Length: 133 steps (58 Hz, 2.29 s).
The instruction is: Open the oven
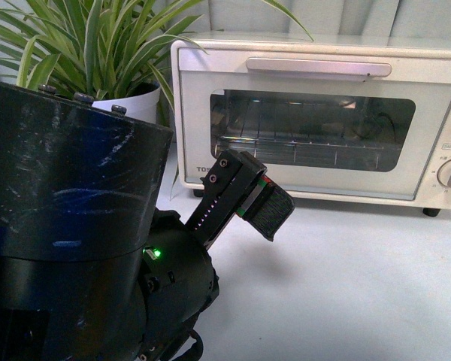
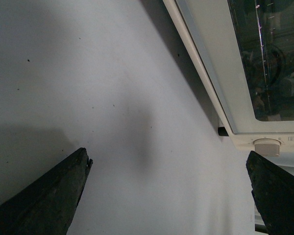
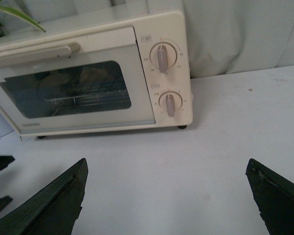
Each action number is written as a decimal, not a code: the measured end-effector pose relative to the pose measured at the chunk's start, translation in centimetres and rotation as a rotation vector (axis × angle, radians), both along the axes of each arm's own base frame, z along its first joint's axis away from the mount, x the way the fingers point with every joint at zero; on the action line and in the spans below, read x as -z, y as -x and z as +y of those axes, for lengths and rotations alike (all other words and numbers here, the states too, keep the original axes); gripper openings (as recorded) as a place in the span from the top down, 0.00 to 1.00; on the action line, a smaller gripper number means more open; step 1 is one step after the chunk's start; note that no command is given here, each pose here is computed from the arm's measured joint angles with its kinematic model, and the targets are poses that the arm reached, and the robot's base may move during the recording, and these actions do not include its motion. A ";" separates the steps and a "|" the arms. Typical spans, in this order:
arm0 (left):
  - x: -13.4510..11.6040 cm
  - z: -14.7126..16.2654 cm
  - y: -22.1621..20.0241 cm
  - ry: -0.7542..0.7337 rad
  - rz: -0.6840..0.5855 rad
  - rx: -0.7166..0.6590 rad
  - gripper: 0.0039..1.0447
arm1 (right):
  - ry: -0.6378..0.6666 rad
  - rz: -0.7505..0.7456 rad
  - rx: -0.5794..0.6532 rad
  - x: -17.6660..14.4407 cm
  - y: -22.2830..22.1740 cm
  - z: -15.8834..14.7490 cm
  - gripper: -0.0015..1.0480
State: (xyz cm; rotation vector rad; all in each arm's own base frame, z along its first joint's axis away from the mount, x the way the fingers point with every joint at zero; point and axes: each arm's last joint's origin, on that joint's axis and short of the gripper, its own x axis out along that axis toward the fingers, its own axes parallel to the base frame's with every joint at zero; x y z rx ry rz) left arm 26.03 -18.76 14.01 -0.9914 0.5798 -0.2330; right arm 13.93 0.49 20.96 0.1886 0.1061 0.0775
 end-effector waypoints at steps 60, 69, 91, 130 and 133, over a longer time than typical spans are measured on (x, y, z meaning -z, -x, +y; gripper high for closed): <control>-0.1 0.0 -0.1 0.000 0.014 -0.002 0.06 | -0.130 0.271 0.053 -7.8 -17.4 7.8 0.09; -0.1 0.0 -0.2 0.001 0.014 -0.002 0.06 | -0.122 0.286 0.082 -7.3 -18.1 7.9 0.09; -0.2 0.1 -0.2 0.003 0.013 -0.005 0.06 | -0.114 0.312 0.094 -7.2 -19.3 8.3 0.09; -0.2 0.4 -0.4 0.010 0.012 -0.017 0.06 | -0.021 0.320 -0.037 -6.0 -17.1 8.0 0.09; -0.2 0.5 -0.4 0.009 0.012 -0.018 0.06 | -0.018 0.319 -0.044 -5.8 -16.8 7.9 0.09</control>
